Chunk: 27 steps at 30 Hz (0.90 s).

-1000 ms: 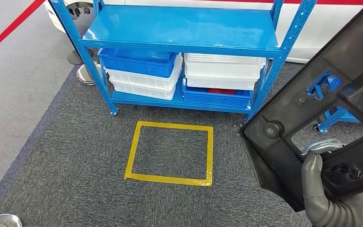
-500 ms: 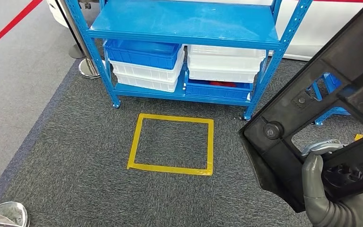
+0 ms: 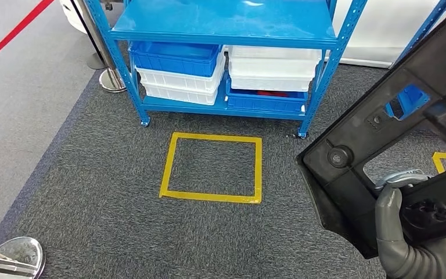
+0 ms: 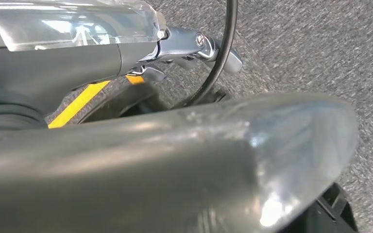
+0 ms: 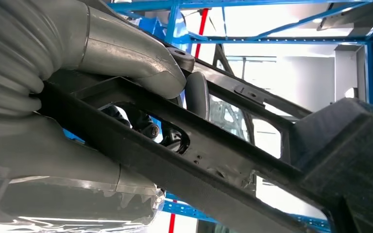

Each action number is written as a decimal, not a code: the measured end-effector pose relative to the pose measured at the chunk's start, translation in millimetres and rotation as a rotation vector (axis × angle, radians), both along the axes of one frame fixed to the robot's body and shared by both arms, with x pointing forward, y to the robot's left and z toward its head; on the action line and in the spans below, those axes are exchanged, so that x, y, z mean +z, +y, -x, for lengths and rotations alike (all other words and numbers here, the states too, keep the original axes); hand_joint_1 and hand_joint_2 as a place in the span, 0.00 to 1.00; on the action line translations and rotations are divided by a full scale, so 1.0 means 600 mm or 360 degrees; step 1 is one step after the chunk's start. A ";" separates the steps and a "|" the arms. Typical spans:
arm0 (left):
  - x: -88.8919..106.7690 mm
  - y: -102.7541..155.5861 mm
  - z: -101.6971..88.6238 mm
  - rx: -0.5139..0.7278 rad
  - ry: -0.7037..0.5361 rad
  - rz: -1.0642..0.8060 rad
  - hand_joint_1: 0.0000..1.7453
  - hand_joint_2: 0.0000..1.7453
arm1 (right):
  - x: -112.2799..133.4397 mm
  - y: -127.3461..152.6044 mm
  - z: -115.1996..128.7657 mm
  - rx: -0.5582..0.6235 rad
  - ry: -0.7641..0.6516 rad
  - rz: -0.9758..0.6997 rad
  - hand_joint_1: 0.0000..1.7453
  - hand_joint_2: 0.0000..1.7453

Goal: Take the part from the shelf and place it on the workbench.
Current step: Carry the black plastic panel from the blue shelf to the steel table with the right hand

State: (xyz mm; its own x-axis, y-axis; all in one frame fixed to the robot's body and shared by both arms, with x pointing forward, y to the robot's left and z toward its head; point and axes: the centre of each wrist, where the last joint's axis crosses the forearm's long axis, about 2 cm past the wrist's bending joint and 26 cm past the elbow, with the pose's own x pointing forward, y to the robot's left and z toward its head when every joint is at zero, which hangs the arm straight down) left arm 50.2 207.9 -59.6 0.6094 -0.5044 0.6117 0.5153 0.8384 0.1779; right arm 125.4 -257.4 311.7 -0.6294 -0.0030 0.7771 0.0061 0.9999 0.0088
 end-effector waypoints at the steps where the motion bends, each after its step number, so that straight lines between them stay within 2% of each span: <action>1: 0.000 0.000 0.000 -0.0003 -0.0001 0.0001 0.00 0.00 | 0.000 0.000 0.000 -0.0006 0.0000 0.0002 1.00 1.00; 10: -0.002 -0.003 -0.001 -0.0014 0.0002 -0.0003 0.00 0.00 | -0.006 0.012 -0.005 -0.0127 0.0095 0.0176 1.00 1.00; 17: -0.001 -0.006 -0.002 0.0023 -0.0021 0.0017 0.00 0.00 | -0.018 0.047 -0.013 -0.0066 0.0184 0.0238 1.00 1.00; 27: -0.001 -0.004 0.000 0.0039 -0.0013 0.0028 0.00 0.00 | -0.029 0.062 -0.019 -0.0034 0.0223 0.0250 1.00 1.00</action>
